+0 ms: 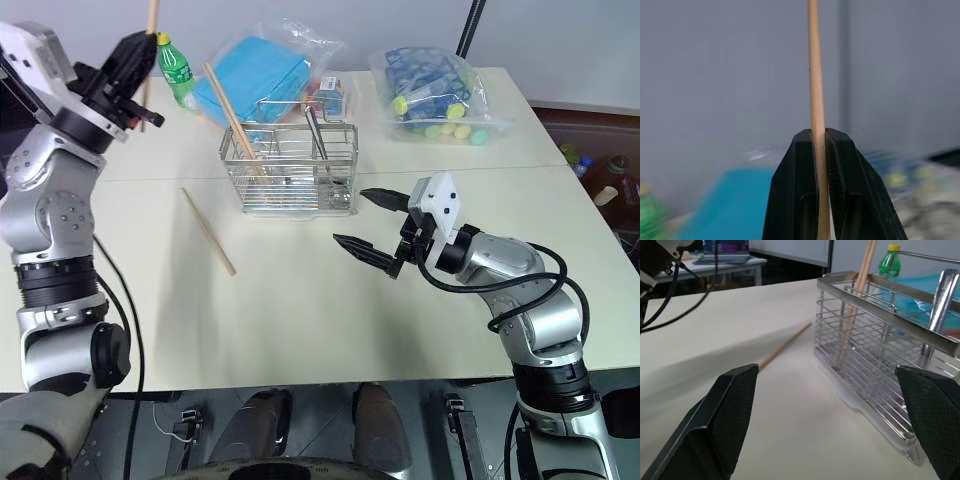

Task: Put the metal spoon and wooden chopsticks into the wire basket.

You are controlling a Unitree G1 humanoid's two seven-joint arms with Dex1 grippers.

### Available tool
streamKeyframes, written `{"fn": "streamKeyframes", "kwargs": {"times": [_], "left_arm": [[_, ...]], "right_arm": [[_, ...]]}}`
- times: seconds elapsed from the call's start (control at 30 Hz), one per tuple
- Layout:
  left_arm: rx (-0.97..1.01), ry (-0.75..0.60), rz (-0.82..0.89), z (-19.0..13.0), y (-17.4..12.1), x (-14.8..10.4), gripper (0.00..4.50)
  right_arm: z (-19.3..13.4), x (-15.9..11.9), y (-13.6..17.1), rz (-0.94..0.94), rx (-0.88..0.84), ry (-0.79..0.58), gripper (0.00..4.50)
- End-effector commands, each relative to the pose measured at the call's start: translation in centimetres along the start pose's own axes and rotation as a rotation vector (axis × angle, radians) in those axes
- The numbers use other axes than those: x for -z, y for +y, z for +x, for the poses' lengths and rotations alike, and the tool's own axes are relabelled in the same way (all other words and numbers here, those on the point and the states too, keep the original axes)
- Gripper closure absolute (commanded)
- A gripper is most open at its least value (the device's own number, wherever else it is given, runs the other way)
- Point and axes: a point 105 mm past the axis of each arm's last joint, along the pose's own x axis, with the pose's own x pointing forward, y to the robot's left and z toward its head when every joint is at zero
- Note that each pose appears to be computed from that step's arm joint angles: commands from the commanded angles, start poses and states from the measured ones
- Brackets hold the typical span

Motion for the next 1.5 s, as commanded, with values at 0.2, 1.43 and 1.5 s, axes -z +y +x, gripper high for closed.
{"fn": "streamKeyframes", "kwargs": {"times": [0.2,1.43,1.5], "left_arm": [[0.059,-0.156,-0.176,1.7,-1.4,-1.1,4.49],[0.011,-0.142,-0.58,1.4,-0.6,6.3,4.49],[0.015,-0.139,-0.586,1.4,-0.6,6.4,4.49]], "right_arm": [[0.3,-1.0,0.5,-0.032,0.029,-0.059,0.0],[1.6,-0.4,2.0,-0.006,0.103,-0.116,0.0],[1.6,-0.3,2.0,-0.006,0.107,-0.118,0.0]]}}
